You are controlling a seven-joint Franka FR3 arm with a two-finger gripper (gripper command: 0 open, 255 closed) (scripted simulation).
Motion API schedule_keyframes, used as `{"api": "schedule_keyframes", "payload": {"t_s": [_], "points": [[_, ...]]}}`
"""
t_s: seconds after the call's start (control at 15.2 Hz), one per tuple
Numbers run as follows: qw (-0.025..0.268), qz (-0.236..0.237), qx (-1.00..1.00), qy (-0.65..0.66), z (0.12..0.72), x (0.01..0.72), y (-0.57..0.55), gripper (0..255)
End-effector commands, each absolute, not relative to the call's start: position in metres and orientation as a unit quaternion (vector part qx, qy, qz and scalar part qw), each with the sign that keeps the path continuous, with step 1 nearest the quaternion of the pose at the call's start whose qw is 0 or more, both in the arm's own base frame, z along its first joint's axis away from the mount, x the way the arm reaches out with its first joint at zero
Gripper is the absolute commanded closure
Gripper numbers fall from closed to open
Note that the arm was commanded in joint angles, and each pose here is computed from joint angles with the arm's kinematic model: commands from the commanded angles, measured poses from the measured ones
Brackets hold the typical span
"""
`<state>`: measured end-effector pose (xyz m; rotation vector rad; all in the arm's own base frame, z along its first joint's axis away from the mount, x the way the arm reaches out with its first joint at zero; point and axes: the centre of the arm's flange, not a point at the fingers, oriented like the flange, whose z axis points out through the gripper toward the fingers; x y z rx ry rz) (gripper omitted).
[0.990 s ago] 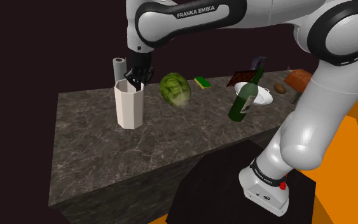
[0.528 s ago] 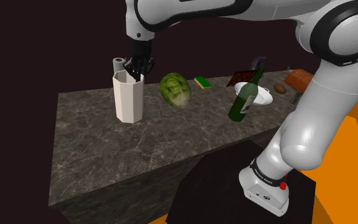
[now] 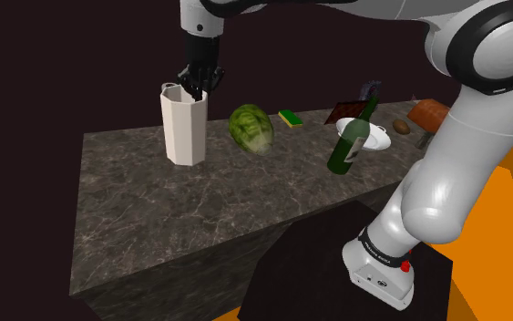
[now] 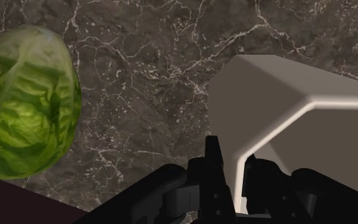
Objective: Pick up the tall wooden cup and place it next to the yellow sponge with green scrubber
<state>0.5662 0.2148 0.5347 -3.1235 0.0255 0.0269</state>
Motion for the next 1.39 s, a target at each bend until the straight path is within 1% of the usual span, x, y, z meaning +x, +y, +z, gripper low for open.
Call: {"api": "schedule_keyframes", "payload": {"t_s": [0.0, 1.19, 1.32], "points": [[0.009, 0.008, -1.000, 0.008, 0.546, 0.566, 0.215, 255], [0.009, 0.008, -1.000, 0.008, 0.641, 0.566, 0.215, 255], [0.009, 0.008, -1.000, 0.008, 0.643, 0.564, 0.202, 255]]}}
